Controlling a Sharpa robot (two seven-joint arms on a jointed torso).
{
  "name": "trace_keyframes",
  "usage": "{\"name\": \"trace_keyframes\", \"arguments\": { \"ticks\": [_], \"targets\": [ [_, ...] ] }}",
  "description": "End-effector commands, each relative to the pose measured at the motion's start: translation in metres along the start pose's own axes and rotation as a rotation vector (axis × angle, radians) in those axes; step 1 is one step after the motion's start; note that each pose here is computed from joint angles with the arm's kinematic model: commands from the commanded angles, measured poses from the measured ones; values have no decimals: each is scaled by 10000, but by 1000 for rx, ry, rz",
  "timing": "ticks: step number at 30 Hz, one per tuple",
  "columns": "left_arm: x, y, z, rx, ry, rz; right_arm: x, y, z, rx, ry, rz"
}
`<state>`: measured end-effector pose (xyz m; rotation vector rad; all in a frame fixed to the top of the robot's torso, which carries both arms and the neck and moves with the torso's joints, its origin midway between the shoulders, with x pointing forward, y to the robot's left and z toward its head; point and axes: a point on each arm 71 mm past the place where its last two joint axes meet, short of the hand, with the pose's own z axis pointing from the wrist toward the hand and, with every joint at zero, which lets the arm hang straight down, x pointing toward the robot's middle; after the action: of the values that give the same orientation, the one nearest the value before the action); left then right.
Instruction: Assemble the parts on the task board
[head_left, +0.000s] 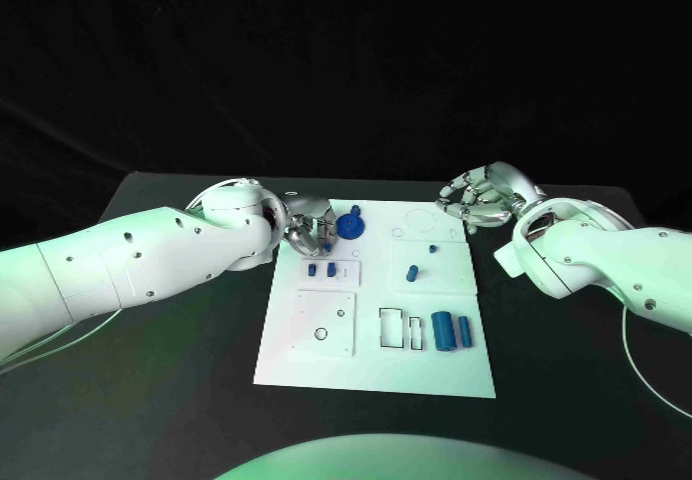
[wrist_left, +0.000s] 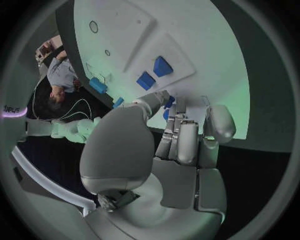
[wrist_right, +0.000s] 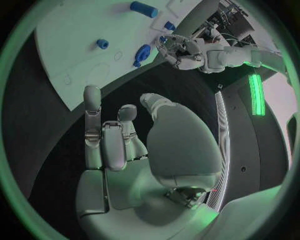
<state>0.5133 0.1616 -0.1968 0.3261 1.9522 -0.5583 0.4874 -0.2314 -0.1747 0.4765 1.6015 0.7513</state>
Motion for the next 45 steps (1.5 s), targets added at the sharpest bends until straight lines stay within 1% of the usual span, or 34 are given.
{"name": "trace_keyframes", "arguments": {
  "ticks": [1,14,24,29,36,38,41,45],
  "targets": [
    [-8,-5,3,-4,-10,0,7,6,-1,-6,4,-9],
    [-8,18,1,-21,-8,-2,2,-1,-2,-3,4,-9],
    [9,50,-15,-36,9,0,-6,-13,-2,-3,7,-11],
    [2,82,-36,-43,-4,-3,-12,-21,-1,-1,7,-12],
    [-37,164,-89,-43,-60,-24,-3,-25,2,-4,25,-16],
    [-56,194,-116,-34,-84,-48,2,-31,6,-8,41,-23],
    [-90,242,-167,-8,-114,-123,12,-39,11,-21,72,-42],
    [-135,342,-270,37,-137,-337,50,-45,15,-58,151,-131]
  ]
}}
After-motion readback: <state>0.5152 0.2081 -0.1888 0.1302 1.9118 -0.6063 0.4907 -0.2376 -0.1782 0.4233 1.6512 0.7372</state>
